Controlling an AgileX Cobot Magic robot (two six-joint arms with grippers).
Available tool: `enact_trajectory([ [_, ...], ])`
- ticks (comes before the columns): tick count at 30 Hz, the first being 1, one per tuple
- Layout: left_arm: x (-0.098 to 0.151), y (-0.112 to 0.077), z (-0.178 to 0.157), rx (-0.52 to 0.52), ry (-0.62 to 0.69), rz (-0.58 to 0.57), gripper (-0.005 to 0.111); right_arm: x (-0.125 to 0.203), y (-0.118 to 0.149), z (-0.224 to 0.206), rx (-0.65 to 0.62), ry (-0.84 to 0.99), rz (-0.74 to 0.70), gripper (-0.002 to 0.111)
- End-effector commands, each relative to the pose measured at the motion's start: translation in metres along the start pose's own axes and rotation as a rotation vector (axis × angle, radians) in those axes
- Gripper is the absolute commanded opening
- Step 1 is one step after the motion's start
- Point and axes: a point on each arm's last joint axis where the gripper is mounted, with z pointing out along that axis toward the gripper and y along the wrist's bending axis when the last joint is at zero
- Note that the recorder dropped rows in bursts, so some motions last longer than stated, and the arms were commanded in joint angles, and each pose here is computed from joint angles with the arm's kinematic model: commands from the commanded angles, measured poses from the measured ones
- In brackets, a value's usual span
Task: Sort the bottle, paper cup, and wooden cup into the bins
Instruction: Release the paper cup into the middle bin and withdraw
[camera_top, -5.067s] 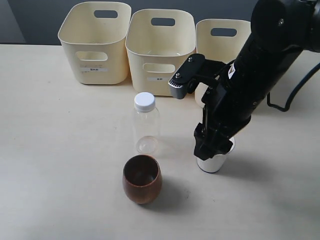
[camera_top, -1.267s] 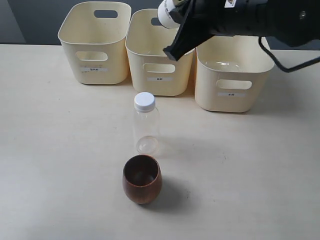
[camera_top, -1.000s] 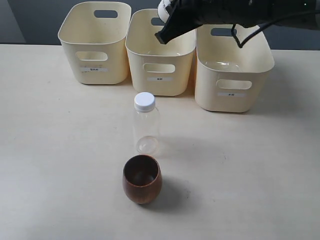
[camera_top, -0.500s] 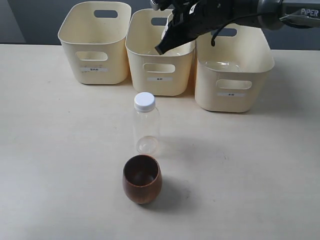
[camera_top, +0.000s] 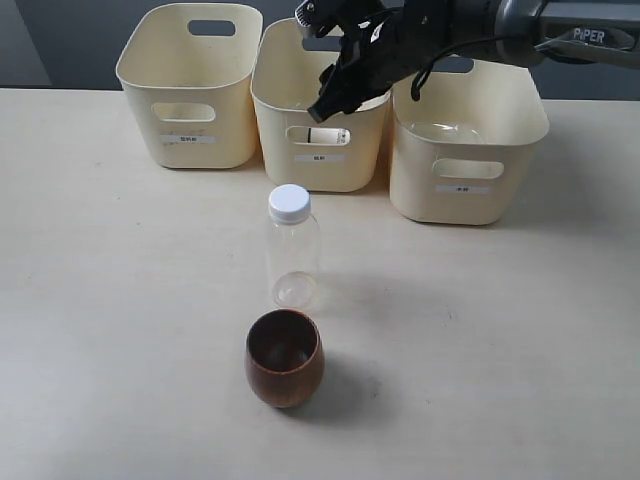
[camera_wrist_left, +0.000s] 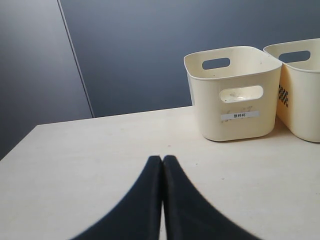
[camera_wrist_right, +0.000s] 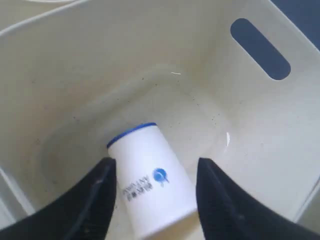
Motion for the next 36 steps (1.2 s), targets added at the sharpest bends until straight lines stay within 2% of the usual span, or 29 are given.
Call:
enact_trajectory([
  [1,0.000,0.000,0.000,-0.002,-0.010,-0.002,0.000,-0.015,-0.008,-0.024,0.017,-0.028,-0.015,0.049],
  [8,0.000,0.000,0.000,-0.002,-0.010,-0.002,0.000,-0.038,-0.012,-0.084,-0.007,-0.030,-0.027,0.049],
  [14,0.000,0.000,0.000,-0.002,-0.010,-0.002,0.000,-0.046,-0.002,-0.141,-0.089,0.038,-0.131,0.049],
  [20,0.000,0.000,0.000,-0.002,-0.010,-0.002,0.000,-0.058,0.022,-0.192,-0.161,0.042,-0.200,0.049],
  [25,0.000,0.000,0.000,-0.002,-0.010,-0.002,0.000,-0.058,0.046,-0.220,-0.281,0.101,-0.230,0.049],
  [31,0.000,0.000,0.000,-0.002,-0.010,-0.002,0.000,-0.059,0.077,-0.239,-0.393,0.156,-0.290,0.049],
  [36,0.000,0.000,0.000,-0.002,-0.010,-0.002,0.000,-0.065,0.099,-0.243,-0.430,0.147,-0.301,0.049],
])
